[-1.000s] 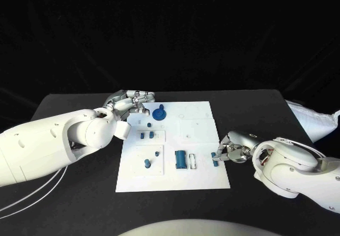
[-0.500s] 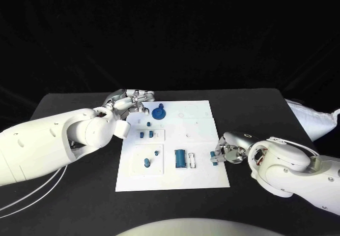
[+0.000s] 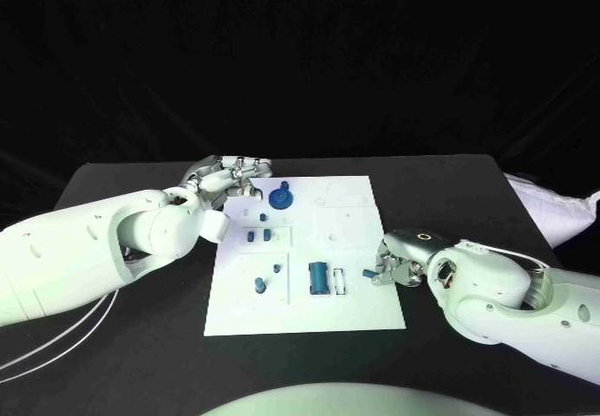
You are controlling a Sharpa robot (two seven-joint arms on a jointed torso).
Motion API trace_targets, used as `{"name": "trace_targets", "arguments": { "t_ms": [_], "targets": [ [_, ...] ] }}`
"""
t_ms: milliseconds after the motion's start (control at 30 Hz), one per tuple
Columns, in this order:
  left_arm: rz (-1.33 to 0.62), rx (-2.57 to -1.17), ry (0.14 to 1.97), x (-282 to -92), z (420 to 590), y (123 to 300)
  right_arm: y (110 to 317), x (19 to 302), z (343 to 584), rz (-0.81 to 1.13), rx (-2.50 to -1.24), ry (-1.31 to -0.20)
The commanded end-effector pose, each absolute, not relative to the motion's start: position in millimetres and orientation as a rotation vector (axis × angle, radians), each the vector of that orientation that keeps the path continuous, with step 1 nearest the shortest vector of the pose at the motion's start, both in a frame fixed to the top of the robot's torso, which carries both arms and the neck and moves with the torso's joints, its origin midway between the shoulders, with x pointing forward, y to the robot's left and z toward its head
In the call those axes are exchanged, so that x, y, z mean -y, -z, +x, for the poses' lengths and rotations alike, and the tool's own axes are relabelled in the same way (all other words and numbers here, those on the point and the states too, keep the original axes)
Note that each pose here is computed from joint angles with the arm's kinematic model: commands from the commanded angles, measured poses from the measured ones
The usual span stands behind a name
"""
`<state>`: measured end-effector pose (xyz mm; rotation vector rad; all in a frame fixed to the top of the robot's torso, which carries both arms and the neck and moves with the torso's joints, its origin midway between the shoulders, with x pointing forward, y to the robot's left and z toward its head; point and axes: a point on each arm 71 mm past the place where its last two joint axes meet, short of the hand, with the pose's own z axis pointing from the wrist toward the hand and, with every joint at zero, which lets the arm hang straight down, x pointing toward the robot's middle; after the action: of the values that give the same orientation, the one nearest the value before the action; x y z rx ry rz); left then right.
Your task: Assemble the parts on the task board
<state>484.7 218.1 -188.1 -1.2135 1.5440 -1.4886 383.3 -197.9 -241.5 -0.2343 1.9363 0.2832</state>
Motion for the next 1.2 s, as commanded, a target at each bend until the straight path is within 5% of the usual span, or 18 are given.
{"name": "trace_targets", "arguments": {
  "t_ms": [33, 667, 1200],
  "targets": [
    [-1.202, -1.535, 1.502, -217.1, 484.8, 186.6, 256, 198, 379, -0.357, -1.973, -0.190],
    [-1.203, -1.540, 1.502, -216.1, 485.1, 187.0, 261, 191, 376, -0.343, -1.995, -0.223],
    [-1.217, -1.543, 1.485, -216.9, 485.9, 188.3, 240, 183, 370, -0.044, -1.901, -0.494]
  ]
}}
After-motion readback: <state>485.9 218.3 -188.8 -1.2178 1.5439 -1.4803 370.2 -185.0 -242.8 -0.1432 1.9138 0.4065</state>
